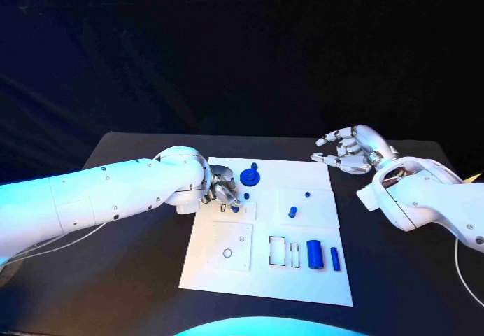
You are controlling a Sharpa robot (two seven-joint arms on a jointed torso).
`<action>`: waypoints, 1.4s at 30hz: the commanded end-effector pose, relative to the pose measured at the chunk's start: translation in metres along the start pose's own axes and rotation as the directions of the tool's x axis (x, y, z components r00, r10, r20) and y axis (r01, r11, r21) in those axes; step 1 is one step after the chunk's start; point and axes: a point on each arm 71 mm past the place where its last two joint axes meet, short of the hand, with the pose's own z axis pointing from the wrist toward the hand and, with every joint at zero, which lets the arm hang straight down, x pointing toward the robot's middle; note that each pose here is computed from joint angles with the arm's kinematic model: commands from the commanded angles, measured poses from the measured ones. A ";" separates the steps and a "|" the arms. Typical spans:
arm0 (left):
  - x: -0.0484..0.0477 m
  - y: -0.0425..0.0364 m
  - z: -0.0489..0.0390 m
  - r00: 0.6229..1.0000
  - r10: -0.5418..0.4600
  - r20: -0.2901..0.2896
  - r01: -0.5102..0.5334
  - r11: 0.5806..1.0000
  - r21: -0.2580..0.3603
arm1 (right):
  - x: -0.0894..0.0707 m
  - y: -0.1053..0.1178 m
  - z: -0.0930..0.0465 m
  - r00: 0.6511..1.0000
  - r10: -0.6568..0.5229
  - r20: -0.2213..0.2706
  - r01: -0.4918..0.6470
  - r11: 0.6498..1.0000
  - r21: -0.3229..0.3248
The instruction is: Assemble the parts on the task board
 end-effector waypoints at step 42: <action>-0.0050 0.0082 -0.0075 0.998 -0.049 0.024 0.049 0.999 0.005 | 0.000 0.000 0.001 1.000 -0.003 0.000 0.003 1.000 -0.011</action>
